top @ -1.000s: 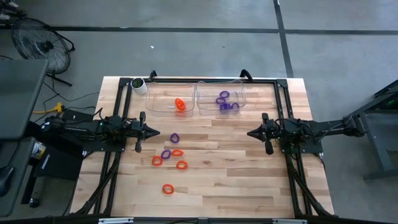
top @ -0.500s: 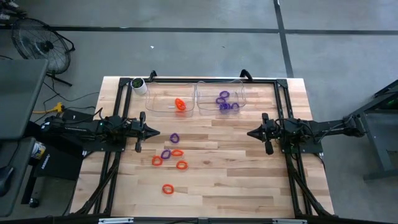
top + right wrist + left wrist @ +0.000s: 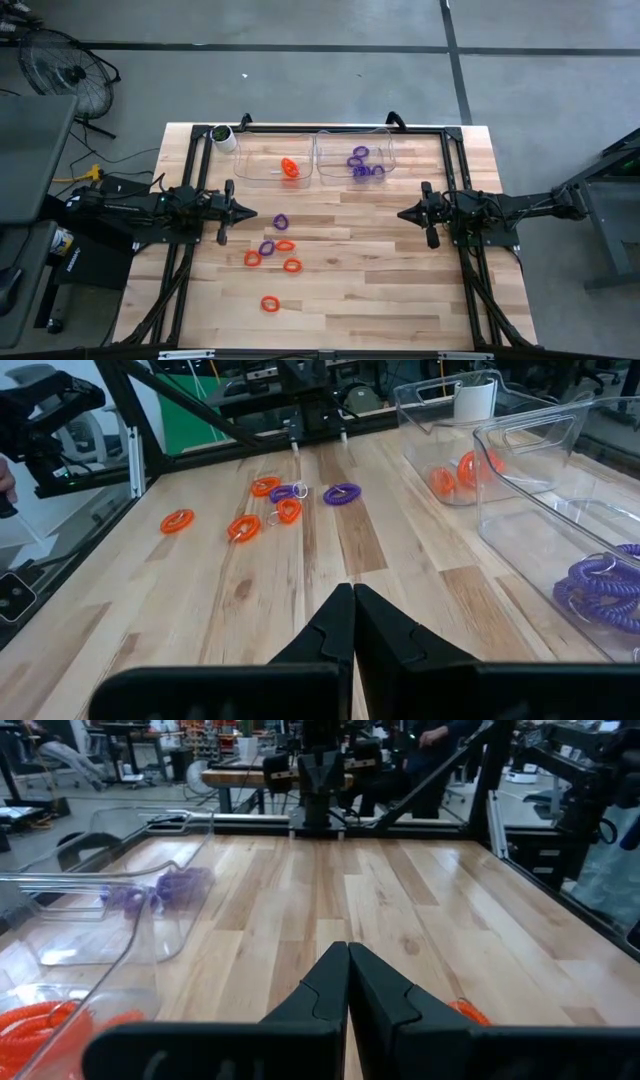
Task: Sort spring keychains
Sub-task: Put the orange spring keychain into the left bin
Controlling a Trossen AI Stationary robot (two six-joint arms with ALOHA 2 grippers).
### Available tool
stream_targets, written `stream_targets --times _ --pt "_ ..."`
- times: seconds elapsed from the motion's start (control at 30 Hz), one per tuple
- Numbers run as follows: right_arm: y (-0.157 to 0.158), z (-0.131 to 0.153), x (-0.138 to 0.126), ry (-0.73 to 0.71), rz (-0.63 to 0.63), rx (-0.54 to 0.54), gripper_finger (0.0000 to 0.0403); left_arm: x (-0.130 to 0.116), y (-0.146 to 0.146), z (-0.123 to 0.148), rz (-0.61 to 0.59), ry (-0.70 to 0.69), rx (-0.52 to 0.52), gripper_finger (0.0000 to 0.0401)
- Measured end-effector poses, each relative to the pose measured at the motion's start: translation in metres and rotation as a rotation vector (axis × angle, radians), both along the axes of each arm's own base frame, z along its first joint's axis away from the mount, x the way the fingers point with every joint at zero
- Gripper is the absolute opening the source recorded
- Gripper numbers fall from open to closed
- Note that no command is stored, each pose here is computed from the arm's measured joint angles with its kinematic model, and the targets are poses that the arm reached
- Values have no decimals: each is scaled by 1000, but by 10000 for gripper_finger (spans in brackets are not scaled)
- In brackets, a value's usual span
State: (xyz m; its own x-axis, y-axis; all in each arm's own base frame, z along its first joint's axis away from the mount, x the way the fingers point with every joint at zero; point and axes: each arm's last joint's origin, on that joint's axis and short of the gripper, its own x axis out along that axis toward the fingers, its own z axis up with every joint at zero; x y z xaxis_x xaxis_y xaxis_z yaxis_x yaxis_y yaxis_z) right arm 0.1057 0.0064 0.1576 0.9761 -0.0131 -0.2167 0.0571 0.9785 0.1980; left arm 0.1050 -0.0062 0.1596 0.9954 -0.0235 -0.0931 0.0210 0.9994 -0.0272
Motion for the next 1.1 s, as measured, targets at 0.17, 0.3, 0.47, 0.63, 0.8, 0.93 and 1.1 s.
stream_targets --times 0.17,0.3,0.47,0.63,0.8,0.93,1.1 --pt "0 0 0 0 0 0 0 0 0 2 -15 10 -1 3" --pt "0 0 0 -2 0 0 0 -4 0 12 -8 64 3 3" --pt "0 0 0 -2 0 1 0 -8 0 21 -5 159 10 3" --pt "0 0 0 -3 0 1 0 -4 0 32 0 243 -29 3" --pt "0 0 0 -2 0 1 0 9 -1 48 31 302 -159 3" --pt "0 0 0 -3 0 1 0 23 -2 55 95 385 -356 3" --pt "0 0 0 -2 0 1 0 39 -4 61 190 502 -568 3"
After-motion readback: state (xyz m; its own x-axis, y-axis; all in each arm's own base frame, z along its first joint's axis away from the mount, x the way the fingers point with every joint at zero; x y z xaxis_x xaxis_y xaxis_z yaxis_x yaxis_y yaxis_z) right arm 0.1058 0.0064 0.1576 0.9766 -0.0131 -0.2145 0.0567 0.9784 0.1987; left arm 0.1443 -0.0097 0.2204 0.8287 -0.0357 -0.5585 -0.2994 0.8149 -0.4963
